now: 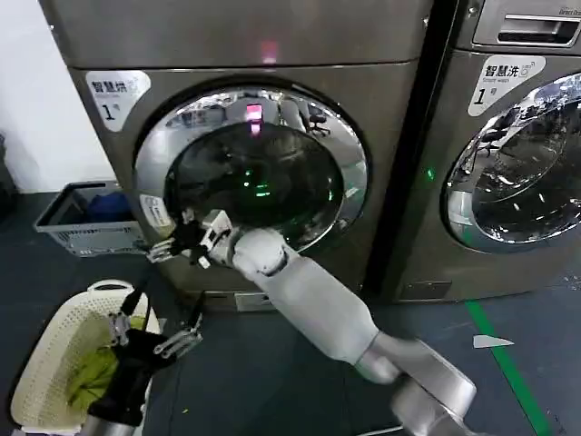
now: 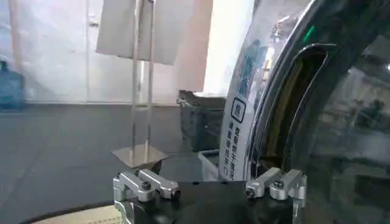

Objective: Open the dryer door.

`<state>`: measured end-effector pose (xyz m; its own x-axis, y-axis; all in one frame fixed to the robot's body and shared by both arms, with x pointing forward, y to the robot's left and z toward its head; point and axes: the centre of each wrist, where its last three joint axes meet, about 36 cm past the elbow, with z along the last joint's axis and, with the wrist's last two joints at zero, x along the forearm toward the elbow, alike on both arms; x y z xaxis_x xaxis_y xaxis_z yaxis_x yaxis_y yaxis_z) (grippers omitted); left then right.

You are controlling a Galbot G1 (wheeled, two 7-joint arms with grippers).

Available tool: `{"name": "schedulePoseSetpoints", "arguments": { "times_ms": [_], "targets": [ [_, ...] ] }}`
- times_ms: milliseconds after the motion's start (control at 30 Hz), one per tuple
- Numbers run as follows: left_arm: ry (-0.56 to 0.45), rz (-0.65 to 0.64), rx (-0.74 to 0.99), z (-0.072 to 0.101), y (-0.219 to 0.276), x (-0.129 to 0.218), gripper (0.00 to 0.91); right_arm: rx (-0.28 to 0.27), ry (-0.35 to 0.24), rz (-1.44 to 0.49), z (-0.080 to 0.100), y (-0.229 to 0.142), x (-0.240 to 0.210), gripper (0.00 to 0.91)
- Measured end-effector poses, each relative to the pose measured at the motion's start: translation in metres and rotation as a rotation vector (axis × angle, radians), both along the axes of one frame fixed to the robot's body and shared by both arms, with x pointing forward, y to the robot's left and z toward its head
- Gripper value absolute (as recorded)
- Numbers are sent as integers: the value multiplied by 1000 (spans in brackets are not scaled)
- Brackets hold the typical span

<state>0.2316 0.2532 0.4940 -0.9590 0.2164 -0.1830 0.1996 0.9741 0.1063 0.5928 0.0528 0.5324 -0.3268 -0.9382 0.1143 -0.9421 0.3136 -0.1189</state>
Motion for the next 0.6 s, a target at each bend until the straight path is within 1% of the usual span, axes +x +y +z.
{"name": "schedulePoseSetpoints", "arguments": {
  "times_ms": [300,433,600],
  "targets": [
    [11,12,11,-1,4,0,907,12,-2,64,1,-9,-9,907],
    [21,17,24,0,7,-1,907,18,28,111,3,-14,-12,907],
    [30,32,59,1,14,-1,907,30,25,161,4,-17,-17,907]
  ]
}}
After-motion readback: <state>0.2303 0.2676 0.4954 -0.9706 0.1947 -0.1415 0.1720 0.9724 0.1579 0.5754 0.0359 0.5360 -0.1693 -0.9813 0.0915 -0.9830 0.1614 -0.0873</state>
